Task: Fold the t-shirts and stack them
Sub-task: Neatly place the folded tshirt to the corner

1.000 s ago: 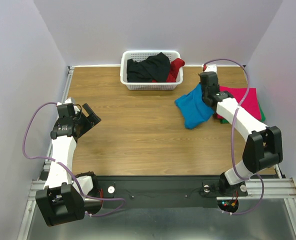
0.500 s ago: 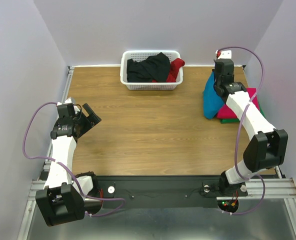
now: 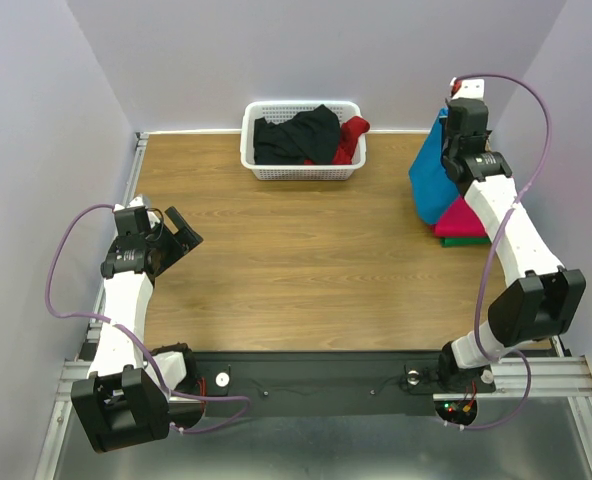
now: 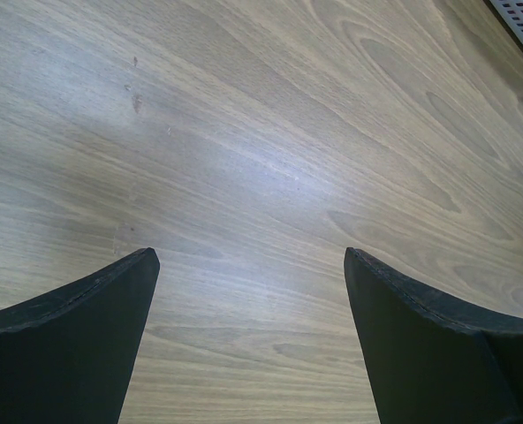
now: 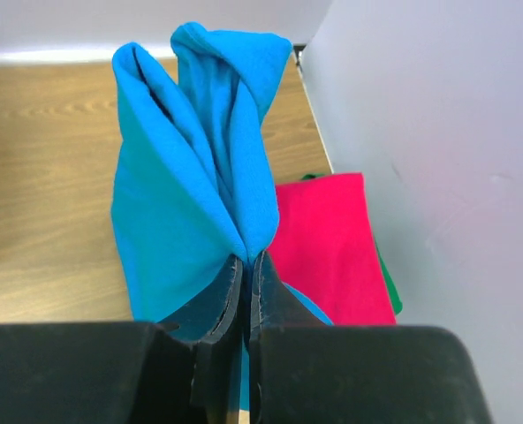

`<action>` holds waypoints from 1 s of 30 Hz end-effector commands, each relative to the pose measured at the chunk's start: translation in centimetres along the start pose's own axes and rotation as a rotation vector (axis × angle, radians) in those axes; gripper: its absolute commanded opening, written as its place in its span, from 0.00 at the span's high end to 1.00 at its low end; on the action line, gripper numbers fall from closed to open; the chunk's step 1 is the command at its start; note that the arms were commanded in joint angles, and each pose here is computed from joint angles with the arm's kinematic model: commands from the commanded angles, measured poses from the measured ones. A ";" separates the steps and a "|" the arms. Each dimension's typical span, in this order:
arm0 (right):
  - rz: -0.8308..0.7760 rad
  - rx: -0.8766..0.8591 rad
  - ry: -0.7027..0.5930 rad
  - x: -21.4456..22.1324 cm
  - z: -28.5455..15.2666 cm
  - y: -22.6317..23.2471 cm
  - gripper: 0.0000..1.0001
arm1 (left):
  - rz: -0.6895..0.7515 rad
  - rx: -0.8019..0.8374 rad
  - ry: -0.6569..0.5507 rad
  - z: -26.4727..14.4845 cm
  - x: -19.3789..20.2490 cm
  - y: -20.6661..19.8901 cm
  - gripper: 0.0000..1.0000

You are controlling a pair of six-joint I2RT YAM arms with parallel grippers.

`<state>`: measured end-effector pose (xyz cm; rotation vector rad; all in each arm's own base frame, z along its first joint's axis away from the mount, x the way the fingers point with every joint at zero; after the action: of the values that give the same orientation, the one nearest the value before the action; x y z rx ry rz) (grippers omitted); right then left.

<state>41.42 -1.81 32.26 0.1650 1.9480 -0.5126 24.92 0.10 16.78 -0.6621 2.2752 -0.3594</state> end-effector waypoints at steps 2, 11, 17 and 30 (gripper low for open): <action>0.104 0.017 -0.088 -3.2 -1.7 -2.3 1.00 | 0.010 0.011 -0.011 0.0 -0.2 0.0 0.02; 0.128 0.059 0.030 0.9 1.7 -4.2 1.00 | 0.006 0.011 0.005 0.3 -0.1 0.1 0.02; 0.095 0.115 0.124 3.8 5.4 -6.8 1.00 | 0.009 0.013 0.007 0.4 -0.1 0.1 0.02; 0.164 0.305 0.259 8.5 10.6 -12.8 0.58 | 0.007 0.011 0.036 0.9 0.2 0.3 0.02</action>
<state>41.52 -16.58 21.66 0.5095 2.1991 -0.6849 25.11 0.00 15.88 -0.6669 2.3166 -0.3797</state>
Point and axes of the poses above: each gripper's point midway between its finger pads, its own z axis out along the fingers, its own y axis along the line the jaws close on, x = y × z, the point moved 4 cm from there along -z, back along the fingers, and after that the axes turned 2 degrees about z, right-handed, at the moved point
